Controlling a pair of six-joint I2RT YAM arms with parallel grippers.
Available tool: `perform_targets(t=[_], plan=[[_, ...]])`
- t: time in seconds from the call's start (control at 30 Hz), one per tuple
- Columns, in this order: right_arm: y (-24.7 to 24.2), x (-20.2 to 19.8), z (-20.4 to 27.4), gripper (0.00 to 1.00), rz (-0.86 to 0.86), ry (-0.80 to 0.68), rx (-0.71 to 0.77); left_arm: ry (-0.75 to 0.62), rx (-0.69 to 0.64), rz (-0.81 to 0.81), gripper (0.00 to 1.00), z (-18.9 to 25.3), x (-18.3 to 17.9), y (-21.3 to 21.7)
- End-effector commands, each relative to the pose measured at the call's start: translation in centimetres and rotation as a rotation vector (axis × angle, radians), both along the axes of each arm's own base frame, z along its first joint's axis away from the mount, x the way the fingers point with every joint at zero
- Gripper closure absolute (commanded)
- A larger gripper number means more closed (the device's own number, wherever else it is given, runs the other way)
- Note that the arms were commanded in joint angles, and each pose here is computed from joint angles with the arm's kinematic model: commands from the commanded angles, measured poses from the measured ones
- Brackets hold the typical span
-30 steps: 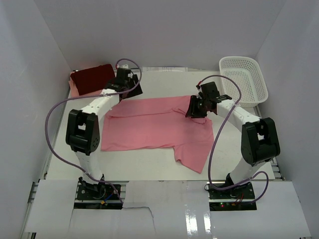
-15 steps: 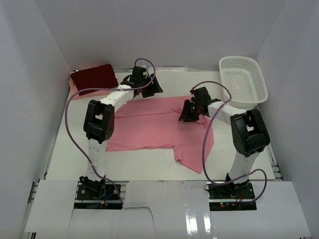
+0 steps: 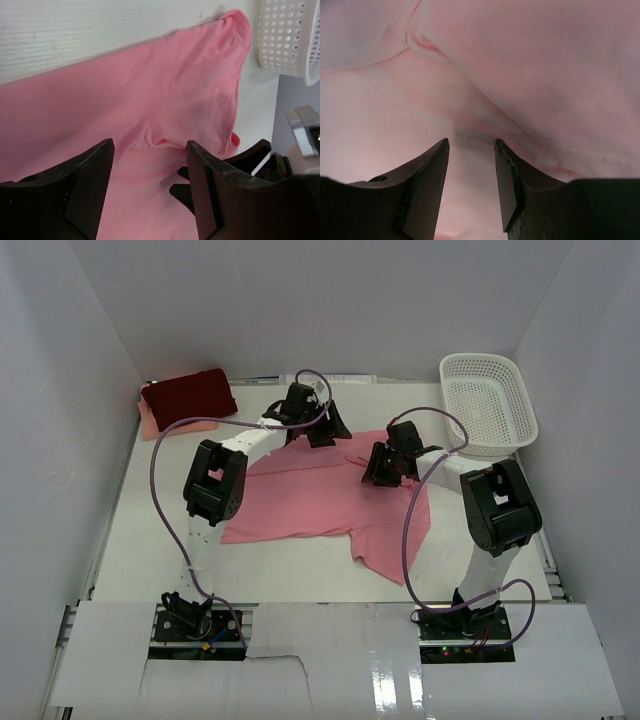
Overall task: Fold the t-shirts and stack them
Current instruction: Fold the flattened tshirt in 1/3 of the way
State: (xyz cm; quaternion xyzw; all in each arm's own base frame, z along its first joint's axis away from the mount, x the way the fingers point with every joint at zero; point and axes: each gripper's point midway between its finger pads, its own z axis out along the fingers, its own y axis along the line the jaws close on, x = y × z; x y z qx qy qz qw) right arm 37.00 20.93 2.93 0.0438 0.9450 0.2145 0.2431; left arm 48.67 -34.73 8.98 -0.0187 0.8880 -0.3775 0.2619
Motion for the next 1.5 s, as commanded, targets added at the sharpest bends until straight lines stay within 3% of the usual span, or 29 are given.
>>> perform_targets(t=[0.0, 0.43, 1.07, 1.47], plan=[[-1.5, 0.9, 0.5, 0.51, -0.061, -0.054, -0.059, -0.027, -0.046, -0.039, 0.3, 1.4, -0.6, -1.3], [-1.5, 1.2, 1.9, 0.51, -0.073, -0.076, -0.05, 0.046, -0.011, -0.047, 0.3, -3.4, -2.4, -0.8], [-1.2, 4.9, 0.8, 0.53, -0.087, -0.107, -0.11, 0.056, 0.024, -0.065, 0.3, -4.5, -4.0, 0.1], [-0.9, 7.1, 2.7, 0.53, -0.07, -0.172, -0.129, 0.054, 0.028, -0.066, 0.3, -4.5, -4.0, 0.2]])
